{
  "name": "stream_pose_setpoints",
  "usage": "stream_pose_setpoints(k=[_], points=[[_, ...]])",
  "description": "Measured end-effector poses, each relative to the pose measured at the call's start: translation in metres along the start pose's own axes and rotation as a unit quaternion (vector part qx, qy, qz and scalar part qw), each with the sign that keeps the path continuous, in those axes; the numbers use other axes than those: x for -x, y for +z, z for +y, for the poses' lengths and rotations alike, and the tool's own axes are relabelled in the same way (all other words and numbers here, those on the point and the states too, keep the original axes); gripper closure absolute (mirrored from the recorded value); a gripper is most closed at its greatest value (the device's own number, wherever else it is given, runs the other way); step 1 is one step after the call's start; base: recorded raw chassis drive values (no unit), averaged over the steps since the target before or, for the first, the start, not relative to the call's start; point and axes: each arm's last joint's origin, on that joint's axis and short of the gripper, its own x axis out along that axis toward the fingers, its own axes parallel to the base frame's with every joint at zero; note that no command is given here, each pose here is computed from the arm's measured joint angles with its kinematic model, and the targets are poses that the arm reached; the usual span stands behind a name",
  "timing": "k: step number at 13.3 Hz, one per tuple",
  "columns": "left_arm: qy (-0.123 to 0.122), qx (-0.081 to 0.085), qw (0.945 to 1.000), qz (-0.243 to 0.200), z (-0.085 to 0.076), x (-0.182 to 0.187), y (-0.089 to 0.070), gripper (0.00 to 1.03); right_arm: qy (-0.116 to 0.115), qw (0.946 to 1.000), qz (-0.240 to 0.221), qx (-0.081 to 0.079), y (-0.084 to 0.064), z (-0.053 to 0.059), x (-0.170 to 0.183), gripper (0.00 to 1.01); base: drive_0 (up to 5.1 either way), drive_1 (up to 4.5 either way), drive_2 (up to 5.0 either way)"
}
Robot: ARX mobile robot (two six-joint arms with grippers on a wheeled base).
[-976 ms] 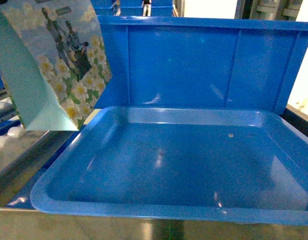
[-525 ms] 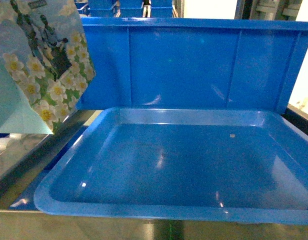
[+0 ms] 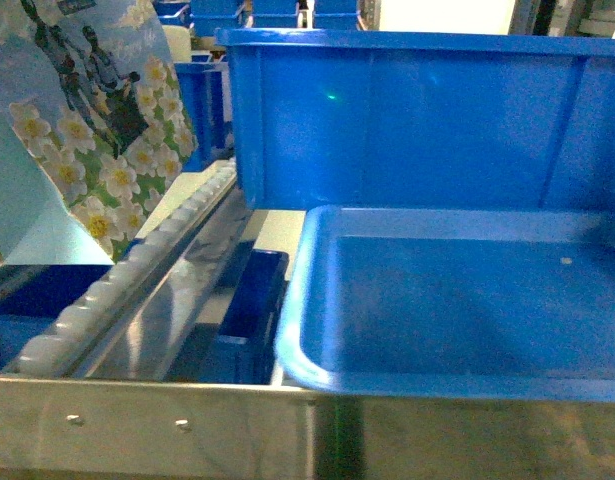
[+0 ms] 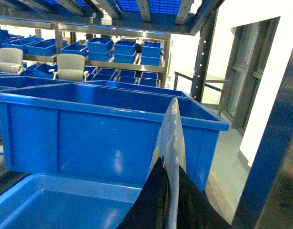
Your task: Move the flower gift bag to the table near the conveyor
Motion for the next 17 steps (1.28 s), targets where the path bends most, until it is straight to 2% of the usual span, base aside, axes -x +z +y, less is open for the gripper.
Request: stream_pose_setpoints(k=[17], points=[[0.001, 0.0, 1.0, -0.001, 0.0002, 0.0001, 0.0001, 1.01, 0.0, 1.0, -0.002, 0.0, 0.0004, 0.0, 0.0001, 0.98, -4.6, 0.88, 3.9]])
